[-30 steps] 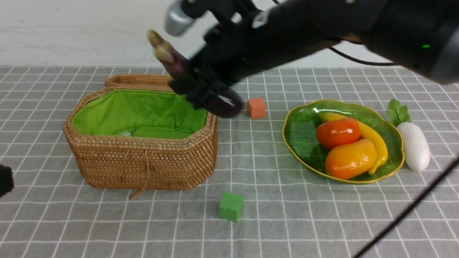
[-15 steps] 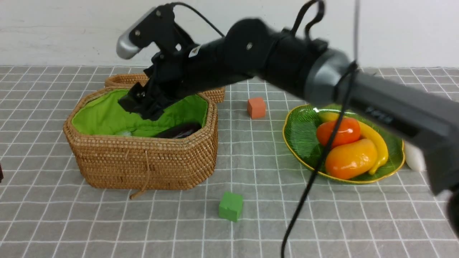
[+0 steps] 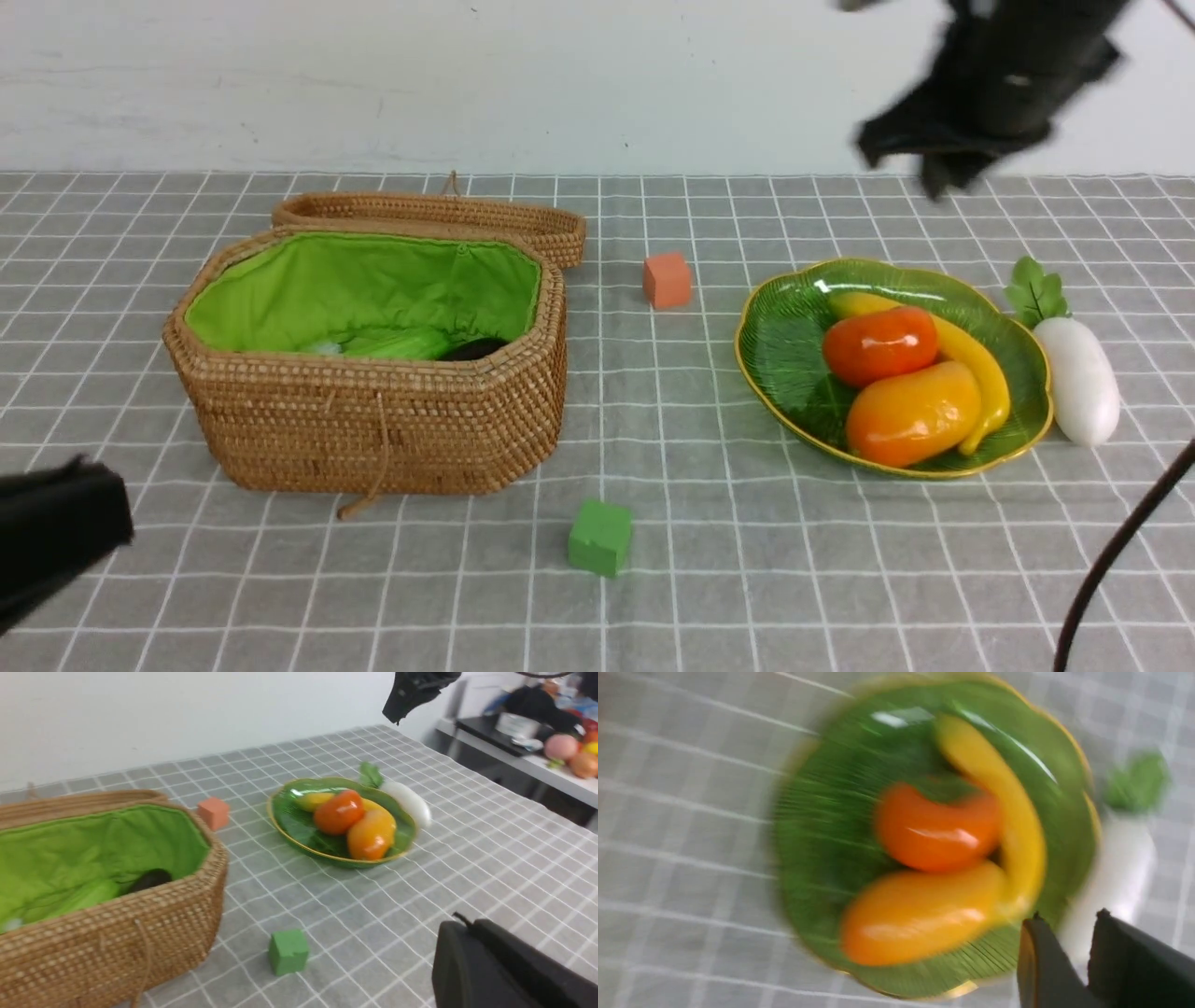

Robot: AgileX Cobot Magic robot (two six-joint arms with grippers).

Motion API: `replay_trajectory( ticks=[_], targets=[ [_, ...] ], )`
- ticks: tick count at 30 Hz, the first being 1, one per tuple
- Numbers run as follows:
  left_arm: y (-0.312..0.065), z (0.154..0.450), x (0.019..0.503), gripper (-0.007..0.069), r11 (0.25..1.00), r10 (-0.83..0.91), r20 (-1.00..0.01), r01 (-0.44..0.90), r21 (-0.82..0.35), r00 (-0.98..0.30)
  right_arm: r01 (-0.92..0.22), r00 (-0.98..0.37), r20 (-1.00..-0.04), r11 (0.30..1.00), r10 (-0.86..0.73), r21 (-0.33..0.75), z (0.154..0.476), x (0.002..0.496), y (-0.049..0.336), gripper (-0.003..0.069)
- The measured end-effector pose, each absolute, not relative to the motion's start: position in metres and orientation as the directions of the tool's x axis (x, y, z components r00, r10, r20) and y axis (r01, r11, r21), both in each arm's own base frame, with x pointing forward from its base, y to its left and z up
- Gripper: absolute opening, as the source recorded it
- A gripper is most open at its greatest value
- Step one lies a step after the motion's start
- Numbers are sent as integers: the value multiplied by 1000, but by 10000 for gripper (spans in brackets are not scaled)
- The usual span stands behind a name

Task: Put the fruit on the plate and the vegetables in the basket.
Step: Take a daikon with your right arm and place it on the basket on the left.

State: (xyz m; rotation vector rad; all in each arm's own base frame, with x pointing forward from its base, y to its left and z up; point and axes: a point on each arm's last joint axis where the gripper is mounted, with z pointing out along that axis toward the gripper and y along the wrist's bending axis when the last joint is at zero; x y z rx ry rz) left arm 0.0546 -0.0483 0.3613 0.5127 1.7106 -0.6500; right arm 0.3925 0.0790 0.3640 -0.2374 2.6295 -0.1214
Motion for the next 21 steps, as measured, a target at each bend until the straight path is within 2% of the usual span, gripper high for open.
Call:
replay_trajectory(
  ticks=[3,4,5,6,7,8,9,10,14,19,21],
  targets=[
    [-49,360,54,-13,742,10,-973,654,-147,-231,1,-906,-421,996,-36,-89,346,399,36,228],
    [-49,360,53,-13,740,18,-971,656,-147,-238,99,-913,-401,994,72,-46,329,405,4,287],
    [-49,359,53,-13,741,23,-970,656,-145,-241,134,-909,-400,991,114,-22,322,409,-7,328],
    [-49,359,53,-13,740,22,-970,656,-146,-241,141,-908,-400,990,122,-16,320,410,-10,328],
    [-49,359,53,-13,740,24,-970,656,-146,-243,170,-903,-400,985,160,9,312,414,-20,370],
    [-49,358,53,-13,740,28,-969,656,-146,-246,223,-893,-386,972,234,72,294,423,-37,442],
    [-49,358,53,-13,743,28,-969,653,-145,-246,228,-892,-385,971,238,71,293,424,-39,449],
    [-49,358,53,-13,740,29,-969,657,-144,-246,252,-890,-365,962,273,105,279,429,-49,503],
    [-49,358,53,-13,741,32,-968,656,-144,-249,264,-908,-305,957,288,119,244,438,-75,586],
    [-49,358,53,-13,741,34,-967,656,-145,-252,250,-917,-285,959,278,129,221,443,-92,594],
    [-49,357,53,-13,741,37,-966,655,-144,-255,256,-912,-283,952,296,171,213,446,-96,594]
  ],
)
